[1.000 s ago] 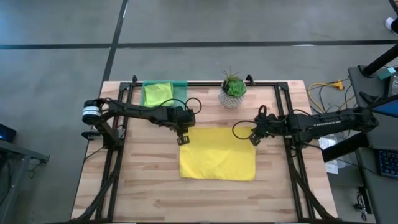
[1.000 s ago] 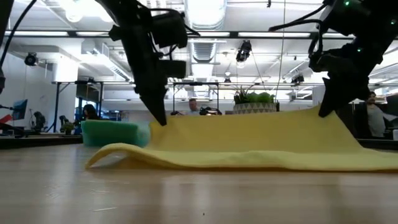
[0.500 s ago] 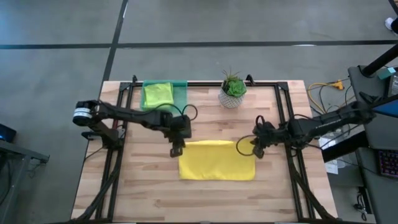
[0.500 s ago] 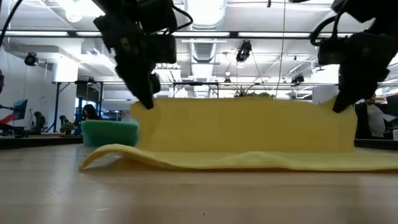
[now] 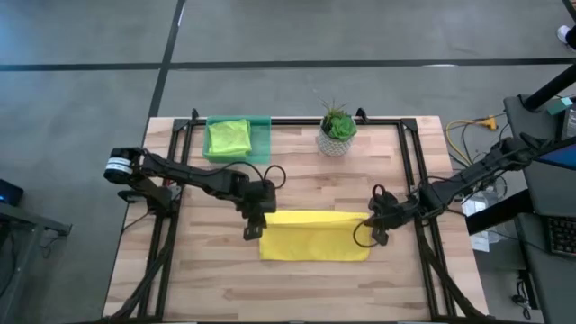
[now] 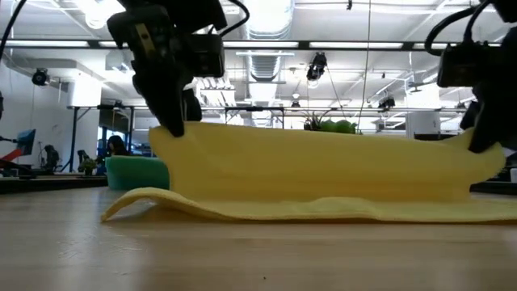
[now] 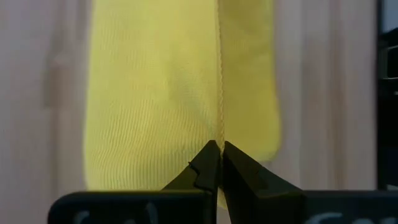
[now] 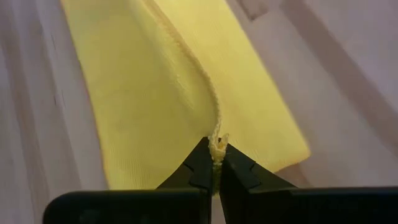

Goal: Fold microfiber towels
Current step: Fold the yellow microfiber cloth

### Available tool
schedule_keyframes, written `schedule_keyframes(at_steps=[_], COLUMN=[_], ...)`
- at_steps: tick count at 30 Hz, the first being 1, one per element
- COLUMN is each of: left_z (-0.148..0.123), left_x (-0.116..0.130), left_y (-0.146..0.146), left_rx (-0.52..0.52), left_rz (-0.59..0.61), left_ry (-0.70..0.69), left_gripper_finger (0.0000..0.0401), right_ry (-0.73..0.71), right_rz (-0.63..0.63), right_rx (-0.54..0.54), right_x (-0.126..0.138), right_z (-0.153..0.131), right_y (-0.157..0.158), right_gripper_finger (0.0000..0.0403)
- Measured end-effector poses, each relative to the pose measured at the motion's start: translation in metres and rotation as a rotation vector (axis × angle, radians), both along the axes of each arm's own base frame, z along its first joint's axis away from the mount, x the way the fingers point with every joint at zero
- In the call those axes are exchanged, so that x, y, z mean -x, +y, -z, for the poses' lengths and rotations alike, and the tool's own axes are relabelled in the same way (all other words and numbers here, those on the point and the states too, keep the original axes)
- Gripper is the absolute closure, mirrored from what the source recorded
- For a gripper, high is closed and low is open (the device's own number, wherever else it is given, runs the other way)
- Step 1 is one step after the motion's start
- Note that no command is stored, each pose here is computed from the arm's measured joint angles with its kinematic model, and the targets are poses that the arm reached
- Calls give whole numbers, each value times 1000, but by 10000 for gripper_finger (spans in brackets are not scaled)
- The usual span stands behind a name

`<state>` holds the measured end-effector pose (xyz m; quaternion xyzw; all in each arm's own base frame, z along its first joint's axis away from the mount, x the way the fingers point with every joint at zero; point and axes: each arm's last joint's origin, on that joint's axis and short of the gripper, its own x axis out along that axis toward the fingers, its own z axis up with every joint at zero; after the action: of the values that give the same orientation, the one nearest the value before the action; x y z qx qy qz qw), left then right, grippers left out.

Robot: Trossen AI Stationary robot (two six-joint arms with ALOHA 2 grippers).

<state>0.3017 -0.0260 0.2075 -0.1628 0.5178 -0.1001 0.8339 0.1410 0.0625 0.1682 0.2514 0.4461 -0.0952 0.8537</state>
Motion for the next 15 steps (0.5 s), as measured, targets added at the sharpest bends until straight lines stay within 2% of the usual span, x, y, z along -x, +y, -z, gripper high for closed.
schedule_keyframes(at_steps=[6,15], left_z=[-5,-3], left_x=[-6,-4], left_y=[-14,-31], left_rx=[76,105], left_rz=[33,41], left_ry=[-73,-42], left_gripper_finger=[401,401], right_ry=[-31,-52], right_rz=[-24,-63], right_rx=[-54,-103], right_x=[4,11], right_z=[8,16], right_y=[10,20], right_gripper_finger=[394,394])
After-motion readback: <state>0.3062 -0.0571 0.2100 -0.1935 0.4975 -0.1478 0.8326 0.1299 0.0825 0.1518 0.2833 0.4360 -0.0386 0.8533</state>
